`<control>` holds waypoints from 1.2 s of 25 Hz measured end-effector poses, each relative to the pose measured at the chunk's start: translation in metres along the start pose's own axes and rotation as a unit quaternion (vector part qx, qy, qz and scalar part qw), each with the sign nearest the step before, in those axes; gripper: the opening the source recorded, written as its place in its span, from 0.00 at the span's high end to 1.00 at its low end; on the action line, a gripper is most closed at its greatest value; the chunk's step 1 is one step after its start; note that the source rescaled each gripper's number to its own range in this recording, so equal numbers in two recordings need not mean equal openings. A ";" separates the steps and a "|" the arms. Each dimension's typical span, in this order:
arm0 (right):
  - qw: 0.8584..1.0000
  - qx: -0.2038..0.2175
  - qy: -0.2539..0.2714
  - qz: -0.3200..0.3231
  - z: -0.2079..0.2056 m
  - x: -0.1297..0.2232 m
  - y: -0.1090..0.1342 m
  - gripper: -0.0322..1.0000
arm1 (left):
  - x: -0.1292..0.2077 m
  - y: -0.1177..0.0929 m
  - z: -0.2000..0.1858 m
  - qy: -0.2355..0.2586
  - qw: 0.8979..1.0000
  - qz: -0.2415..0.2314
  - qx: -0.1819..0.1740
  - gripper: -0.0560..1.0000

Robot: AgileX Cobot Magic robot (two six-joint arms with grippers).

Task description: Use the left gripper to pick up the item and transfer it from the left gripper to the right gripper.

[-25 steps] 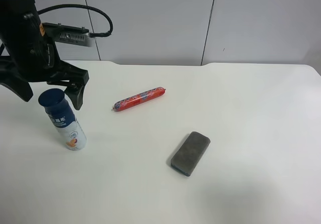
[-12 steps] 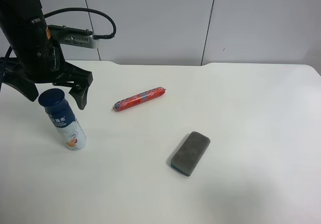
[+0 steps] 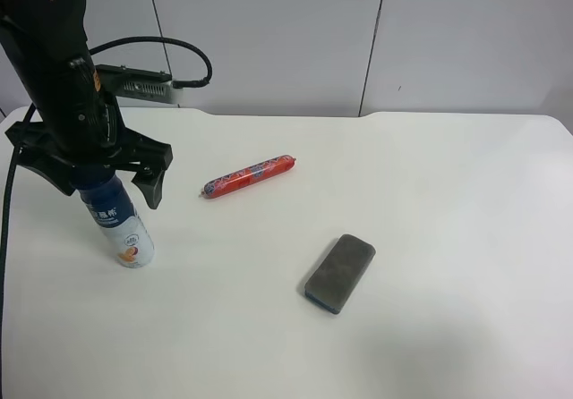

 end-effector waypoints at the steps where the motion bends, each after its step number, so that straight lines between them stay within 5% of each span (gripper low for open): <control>1: 1.000 0.000 0.000 0.000 0.000 0.000 0.000 0.01 | 0.000 0.000 0.000 0.000 1.000 0.000 0.000 0.00; 7: 1.000 0.000 0.000 0.000 0.000 0.000 0.000 0.01 | 0.001 0.000 0.000 0.002 1.000 0.000 0.000 0.06; 11: 1.000 0.000 0.000 0.000 0.000 0.000 0.000 0.01 | 0.001 0.000 0.000 0.002 1.000 0.000 0.000 0.33; 17: 1.000 0.000 0.000 0.000 0.000 0.000 0.000 0.01 | 0.001 0.000 0.000 0.004 1.000 -0.001 0.000 0.95; 30: 1.000 0.000 0.000 0.000 0.000 0.000 0.000 0.01 | -0.002 0.001 -0.004 0.000 1.000 0.007 -0.002 0.95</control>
Point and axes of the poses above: a point on each arm's last joint axis where the gripper is mounted, z pointing out along that axis toward the gripper, y along the wrist's bending axis when the last joint is at zero, x = y × z, the point moved 5 cm from there along z, pointing out along that axis toward the gripper, and after that the axes turned 8 degrees about z, right-handed, at the moved point
